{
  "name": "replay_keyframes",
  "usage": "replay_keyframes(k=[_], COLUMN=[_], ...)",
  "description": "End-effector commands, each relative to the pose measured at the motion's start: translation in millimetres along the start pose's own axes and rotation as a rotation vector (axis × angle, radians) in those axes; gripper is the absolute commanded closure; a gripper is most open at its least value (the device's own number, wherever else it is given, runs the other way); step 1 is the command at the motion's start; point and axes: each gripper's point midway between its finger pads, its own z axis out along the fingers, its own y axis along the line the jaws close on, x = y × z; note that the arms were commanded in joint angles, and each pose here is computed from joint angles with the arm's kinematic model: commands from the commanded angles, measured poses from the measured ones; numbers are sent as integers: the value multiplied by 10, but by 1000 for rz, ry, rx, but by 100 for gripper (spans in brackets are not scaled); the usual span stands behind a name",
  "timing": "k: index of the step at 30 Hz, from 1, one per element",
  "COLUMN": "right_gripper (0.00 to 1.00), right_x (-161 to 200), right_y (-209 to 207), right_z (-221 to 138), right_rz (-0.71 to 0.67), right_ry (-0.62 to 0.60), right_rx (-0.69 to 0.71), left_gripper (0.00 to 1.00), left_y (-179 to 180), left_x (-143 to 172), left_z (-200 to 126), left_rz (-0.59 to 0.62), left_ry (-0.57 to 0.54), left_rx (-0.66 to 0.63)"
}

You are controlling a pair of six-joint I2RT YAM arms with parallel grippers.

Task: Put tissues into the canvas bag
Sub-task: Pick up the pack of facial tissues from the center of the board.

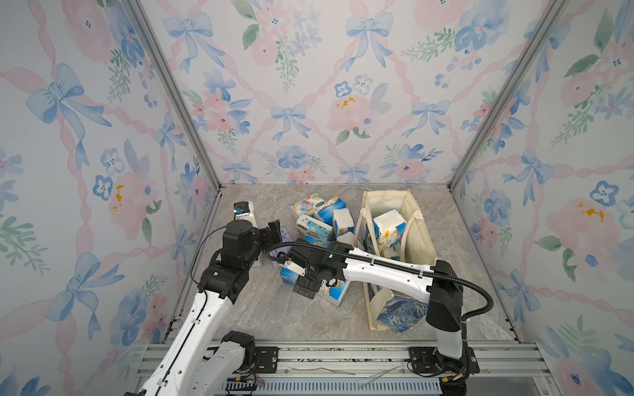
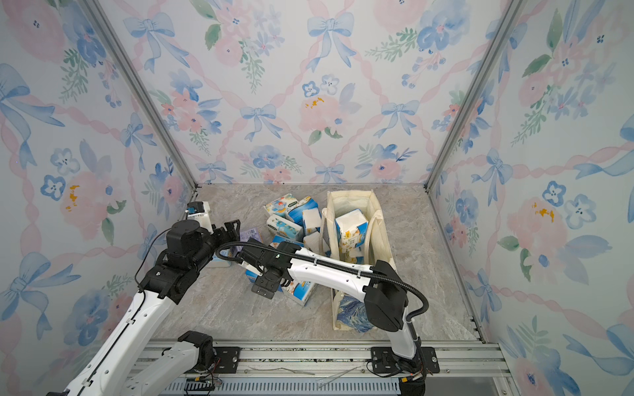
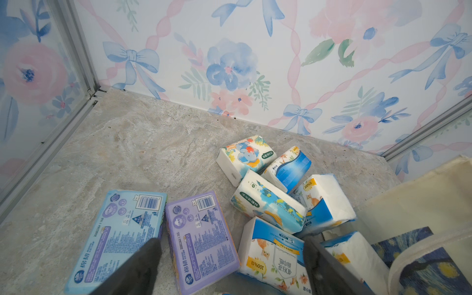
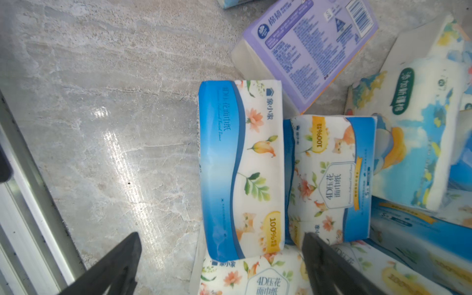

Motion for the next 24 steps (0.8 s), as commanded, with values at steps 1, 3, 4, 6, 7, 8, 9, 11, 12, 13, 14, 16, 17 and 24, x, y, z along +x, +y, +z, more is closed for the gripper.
replay_keyframes(k=[1,3,4,6,7,8,9,11,12,13,14,16,17,24], right_gripper=[2,3,3,3,3,3,3,3,3,3,3,3,3,3], right_x=[38,45,41,32,28,27,27,33,29,27,24,25,19,48], right_y=[-100,-117,-120,-127,-130,-140,-147,-174,-186,-204,-215,-238,-246,-229], right_z=[99,164,188,230,254,274,299,350,372,400,420,472,485,630], right_rz=[-2,5,10,15,18,20,23,29,33,37,41,49,51,49], right_ry=[46,55,57,58,60,63,66,73,73,74,74,81,81,116], right_rx=[50,47,42,33,28,28,27,30,31,33,35,37,37,18], left_gripper=[10,10,10,9,9,8,8,8,7,6,6,6,6,6], left_y=[51,71,88,108,120,132,139,160,171,180,181,179,182,172], left_x=[-109,-144,-167,-204,-228,-241,-260,-283,-293,-305,-307,-310,-308,-303], left_z=[-80,-123,-148,-193,-219,-238,-262,-296,-310,-325,-327,-328,-319,-275], left_rz=[-16,-17,-17,-18,-19,-20,-19,-22,-23,-24,-24,-23,-24,-19], left_ry=[-50,-69,-81,-99,-111,-118,-126,-139,-144,-150,-150,-148,-144,-130], left_rx=[-21,-30,-37,-44,-50,-54,-58,-67,-73,-77,-78,-77,-78,-76])
